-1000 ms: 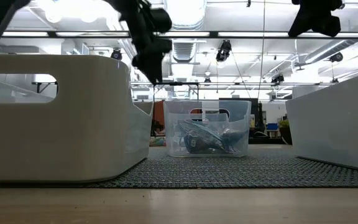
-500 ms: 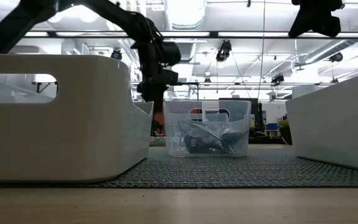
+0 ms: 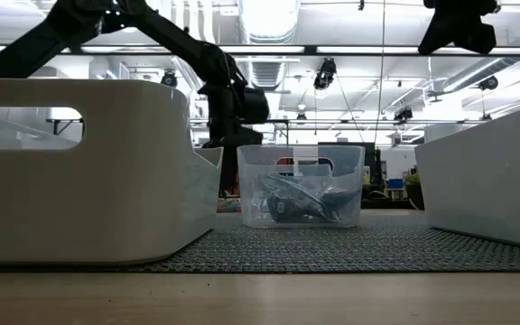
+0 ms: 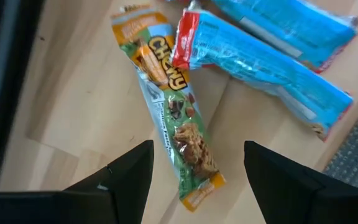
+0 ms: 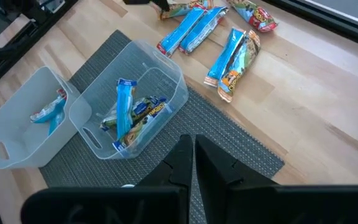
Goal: Pick and place Granola Bars by type
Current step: Put the orange granola bar into the white bin
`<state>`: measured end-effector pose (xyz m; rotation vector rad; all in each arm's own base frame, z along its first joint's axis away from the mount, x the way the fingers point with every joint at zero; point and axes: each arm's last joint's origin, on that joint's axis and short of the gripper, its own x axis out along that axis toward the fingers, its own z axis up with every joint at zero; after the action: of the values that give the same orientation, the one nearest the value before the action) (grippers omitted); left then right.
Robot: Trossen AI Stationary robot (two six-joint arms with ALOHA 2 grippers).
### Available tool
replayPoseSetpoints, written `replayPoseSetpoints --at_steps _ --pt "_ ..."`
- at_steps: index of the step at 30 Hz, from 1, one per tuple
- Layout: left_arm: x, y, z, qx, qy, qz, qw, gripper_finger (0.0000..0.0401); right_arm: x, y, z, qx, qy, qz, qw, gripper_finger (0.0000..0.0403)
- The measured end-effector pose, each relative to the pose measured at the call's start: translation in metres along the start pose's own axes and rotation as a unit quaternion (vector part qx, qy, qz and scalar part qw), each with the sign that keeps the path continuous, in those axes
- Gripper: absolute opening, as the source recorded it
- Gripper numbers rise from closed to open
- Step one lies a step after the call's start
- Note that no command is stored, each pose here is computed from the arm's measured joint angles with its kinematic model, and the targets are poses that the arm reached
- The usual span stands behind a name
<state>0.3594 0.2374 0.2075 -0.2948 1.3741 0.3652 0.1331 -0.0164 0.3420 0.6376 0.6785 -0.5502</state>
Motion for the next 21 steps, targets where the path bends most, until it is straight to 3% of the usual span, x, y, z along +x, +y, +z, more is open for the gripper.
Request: replayPoseSetpoints --at_steps 9,21 --pt "0.023 0.002 0.001 -0.017 0.026 -0.002 1.000 0.0232 0.000 0.000 0.000 0.010 0.000 0.000 1.000 0.0012" --pt "0.032 0.003 0.002 -0.026 0.034 0.007 0.999 0.0232 0.000 0.000 0.000 0.009 0.000 -0.001 1.000 0.0012"
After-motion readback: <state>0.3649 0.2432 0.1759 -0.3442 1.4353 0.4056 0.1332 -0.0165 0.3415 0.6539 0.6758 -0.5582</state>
